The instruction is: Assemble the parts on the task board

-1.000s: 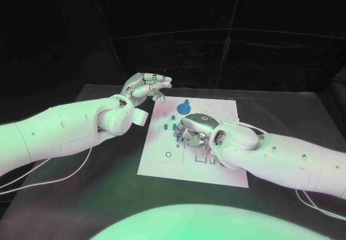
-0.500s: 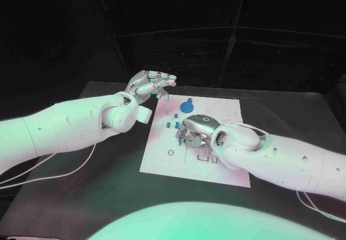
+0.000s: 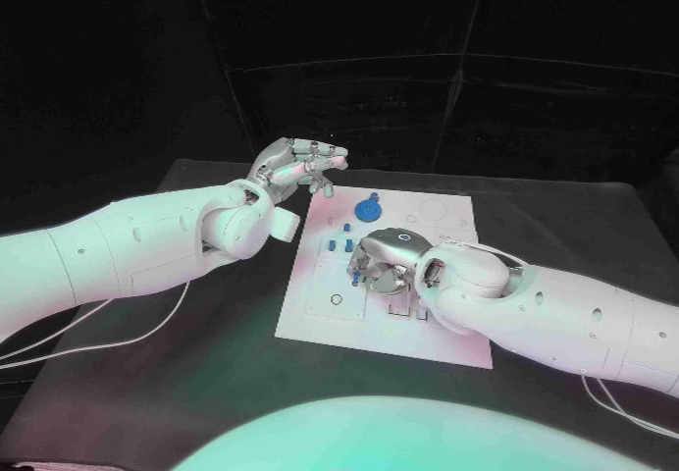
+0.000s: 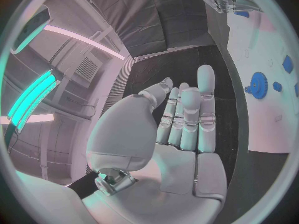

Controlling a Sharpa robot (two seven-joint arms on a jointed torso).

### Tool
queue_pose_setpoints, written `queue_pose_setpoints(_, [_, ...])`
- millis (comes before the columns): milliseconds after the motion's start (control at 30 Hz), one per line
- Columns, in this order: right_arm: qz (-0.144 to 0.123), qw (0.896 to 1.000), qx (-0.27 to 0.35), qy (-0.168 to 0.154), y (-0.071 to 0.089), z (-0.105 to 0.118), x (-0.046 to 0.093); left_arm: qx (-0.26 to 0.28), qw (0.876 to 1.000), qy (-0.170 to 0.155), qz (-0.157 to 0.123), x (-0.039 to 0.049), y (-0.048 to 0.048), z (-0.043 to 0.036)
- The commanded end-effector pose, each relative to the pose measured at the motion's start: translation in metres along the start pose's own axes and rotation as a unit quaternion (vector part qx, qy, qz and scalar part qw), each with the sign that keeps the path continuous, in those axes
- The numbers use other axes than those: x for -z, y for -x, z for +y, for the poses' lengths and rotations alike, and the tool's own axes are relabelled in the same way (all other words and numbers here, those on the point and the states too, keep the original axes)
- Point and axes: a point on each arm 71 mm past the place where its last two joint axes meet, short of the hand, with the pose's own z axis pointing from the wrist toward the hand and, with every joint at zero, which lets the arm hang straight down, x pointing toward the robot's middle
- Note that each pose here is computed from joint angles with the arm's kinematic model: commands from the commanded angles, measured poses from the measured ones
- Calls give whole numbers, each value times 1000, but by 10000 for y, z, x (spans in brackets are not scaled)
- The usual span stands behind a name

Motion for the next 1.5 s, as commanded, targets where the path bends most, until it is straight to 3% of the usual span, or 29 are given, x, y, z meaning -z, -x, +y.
queue_pose_setpoints(33, [10, 1000, 8, 3, -24, 4, 0, 3, 1000, -3, 1, -6, -3, -13])
queue_pose_setpoints(500, [20, 1000, 10, 6, -39, 30, 2, 2, 1000, -2, 1, -6, 5, -11])
queue_pose_setpoints(867, [12, 1000, 8, 9, -24, 49, 18, 3, 1000, -1, 1, 2, 12, -13])
queue_pose_setpoints(1500, [23, 1000, 14, -4, -43, 25, -5, 3, 1000, 2, 3, -1, 9, -8])
